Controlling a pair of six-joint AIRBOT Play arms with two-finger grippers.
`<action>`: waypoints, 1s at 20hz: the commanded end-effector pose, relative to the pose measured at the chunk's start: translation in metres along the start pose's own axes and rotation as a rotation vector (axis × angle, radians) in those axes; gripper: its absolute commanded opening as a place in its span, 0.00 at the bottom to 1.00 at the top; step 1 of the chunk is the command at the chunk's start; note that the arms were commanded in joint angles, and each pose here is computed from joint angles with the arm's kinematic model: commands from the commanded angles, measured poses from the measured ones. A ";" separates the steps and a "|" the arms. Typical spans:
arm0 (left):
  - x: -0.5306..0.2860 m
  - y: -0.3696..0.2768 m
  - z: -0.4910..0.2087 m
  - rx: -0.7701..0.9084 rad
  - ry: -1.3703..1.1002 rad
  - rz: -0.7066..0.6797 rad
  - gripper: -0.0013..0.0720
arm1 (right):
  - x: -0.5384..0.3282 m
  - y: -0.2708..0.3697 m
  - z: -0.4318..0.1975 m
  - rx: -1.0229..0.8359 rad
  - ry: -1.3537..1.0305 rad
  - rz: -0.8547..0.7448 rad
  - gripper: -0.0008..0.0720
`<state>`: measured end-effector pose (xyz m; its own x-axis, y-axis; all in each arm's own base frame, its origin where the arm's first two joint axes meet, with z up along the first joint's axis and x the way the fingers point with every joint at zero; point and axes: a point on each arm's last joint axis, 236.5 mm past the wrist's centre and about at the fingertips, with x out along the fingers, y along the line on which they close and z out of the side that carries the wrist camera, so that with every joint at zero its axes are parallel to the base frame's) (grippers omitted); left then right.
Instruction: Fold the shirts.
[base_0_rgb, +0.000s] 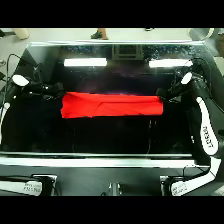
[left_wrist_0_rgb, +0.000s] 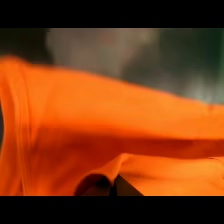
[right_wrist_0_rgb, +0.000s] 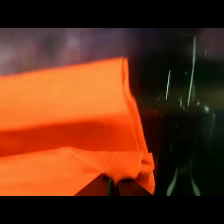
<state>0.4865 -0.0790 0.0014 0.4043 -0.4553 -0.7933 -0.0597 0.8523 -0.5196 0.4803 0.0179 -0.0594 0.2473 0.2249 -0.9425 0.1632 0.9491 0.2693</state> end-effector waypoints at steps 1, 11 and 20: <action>0.032 0.010 0.018 -0.012 0.018 0.002 0.05 | 0.030 0.000 0.001 0.045 0.042 0.022 0.04; -0.010 -0.004 0.022 0.031 0.012 -0.018 0.74 | 0.010 -0.015 -0.013 0.132 0.155 0.135 0.95; 0.013 -0.095 -0.021 0.198 0.084 -0.089 0.19 | 0.032 0.046 -0.052 0.085 0.331 0.270 0.05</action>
<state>0.4870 -0.1370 0.0355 0.3554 -0.5211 -0.7760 0.0998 0.8466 -0.5228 0.4433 0.0650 -0.0969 -0.0334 0.5043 -0.8629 0.2550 0.8391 0.4805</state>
